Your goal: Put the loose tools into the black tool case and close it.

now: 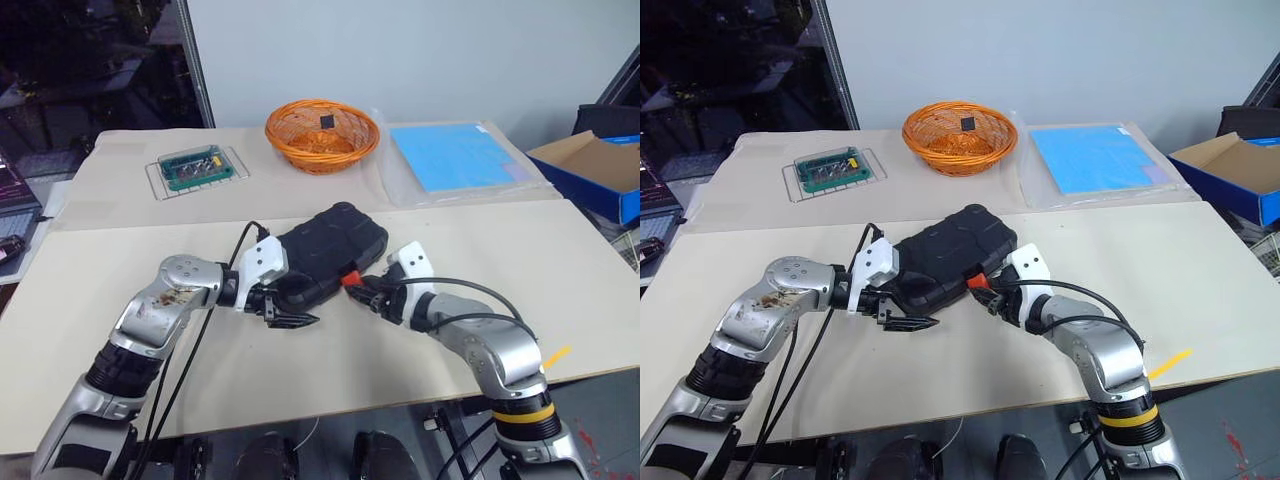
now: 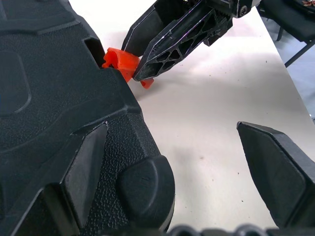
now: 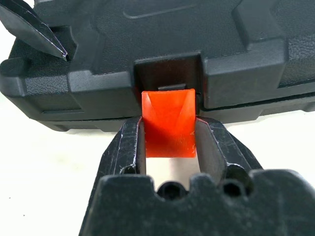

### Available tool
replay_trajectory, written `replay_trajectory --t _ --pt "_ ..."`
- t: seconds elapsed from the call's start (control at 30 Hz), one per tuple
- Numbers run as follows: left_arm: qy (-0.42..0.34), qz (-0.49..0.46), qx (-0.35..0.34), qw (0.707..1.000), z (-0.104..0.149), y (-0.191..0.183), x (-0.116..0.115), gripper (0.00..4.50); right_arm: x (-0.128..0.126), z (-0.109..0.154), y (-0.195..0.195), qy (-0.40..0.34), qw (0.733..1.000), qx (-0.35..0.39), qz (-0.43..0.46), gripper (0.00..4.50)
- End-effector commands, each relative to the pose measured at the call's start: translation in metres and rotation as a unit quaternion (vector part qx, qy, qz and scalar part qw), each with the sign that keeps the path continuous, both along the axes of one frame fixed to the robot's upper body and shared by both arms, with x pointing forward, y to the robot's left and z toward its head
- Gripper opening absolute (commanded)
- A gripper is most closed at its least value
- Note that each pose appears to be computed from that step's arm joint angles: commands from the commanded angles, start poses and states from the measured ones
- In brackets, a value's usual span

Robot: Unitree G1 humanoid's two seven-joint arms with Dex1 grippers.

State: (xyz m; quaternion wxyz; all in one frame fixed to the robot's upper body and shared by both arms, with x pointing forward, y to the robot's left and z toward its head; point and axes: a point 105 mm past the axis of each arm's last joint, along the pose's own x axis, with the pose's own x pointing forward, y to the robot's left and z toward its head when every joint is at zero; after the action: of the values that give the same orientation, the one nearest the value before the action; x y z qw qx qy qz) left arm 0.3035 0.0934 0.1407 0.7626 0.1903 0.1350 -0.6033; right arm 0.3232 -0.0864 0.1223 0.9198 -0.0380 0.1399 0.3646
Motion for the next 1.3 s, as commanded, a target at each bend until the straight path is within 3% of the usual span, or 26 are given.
replay_trajectory --t 0.03,0.6,0.63,0.7,0.97,1.1,1.13,1.2,1.27,1.3 --pt "0.061 0.024 0.042 0.997 -0.031 0.008 -0.003 4.5 0.005 0.031 0.008 -0.065 0.998 0.017 0.02 1.15" --pt "0.067 0.029 0.042 0.996 -0.036 0.007 -0.006 4.5 0.016 0.024 0.02 -0.051 0.998 0.03 0.038 1.15" --pt "0.068 0.03 0.041 0.996 -0.036 0.008 -0.006 4.5 0.017 0.023 0.017 -0.053 0.998 0.024 0.03 2.15" --pt "0.068 0.034 0.038 0.996 -0.036 0.008 -0.004 4.5 0.013 0.025 0.013 -0.058 0.998 0.023 0.03 2.75" --pt "0.068 0.039 0.034 0.996 -0.036 0.009 -0.003 4.5 -0.008 0.037 -0.007 -0.055 0.998 0.024 0.021 2.75" --pt "0.066 0.041 0.033 0.996 -0.037 0.008 -0.002 4.5 -0.011 0.028 -0.011 -0.031 0.999 0.027 0.01 1.76" --pt "0.066 0.042 0.033 0.996 -0.037 0.008 -0.002 4.5 -0.01 0.027 -0.011 -0.028 0.999 0.026 0.007 1.22" --pt "0.065 0.042 0.033 0.996 -0.037 0.009 -0.002 4.5 -0.007 0.021 -0.01 -0.022 1.0 0.021 0.0 0.8" --pt "0.065 0.043 0.034 0.996 -0.037 0.009 -0.002 4.5 -0.002 0.014 -0.009 -0.016 1.0 0.005 -0.002 0.04" --pt "0.065 0.043 0.034 0.996 -0.037 0.009 -0.002 4.5 0.003 0.01 -0.008 -0.014 1.0 -0.004 -0.005 0.04"
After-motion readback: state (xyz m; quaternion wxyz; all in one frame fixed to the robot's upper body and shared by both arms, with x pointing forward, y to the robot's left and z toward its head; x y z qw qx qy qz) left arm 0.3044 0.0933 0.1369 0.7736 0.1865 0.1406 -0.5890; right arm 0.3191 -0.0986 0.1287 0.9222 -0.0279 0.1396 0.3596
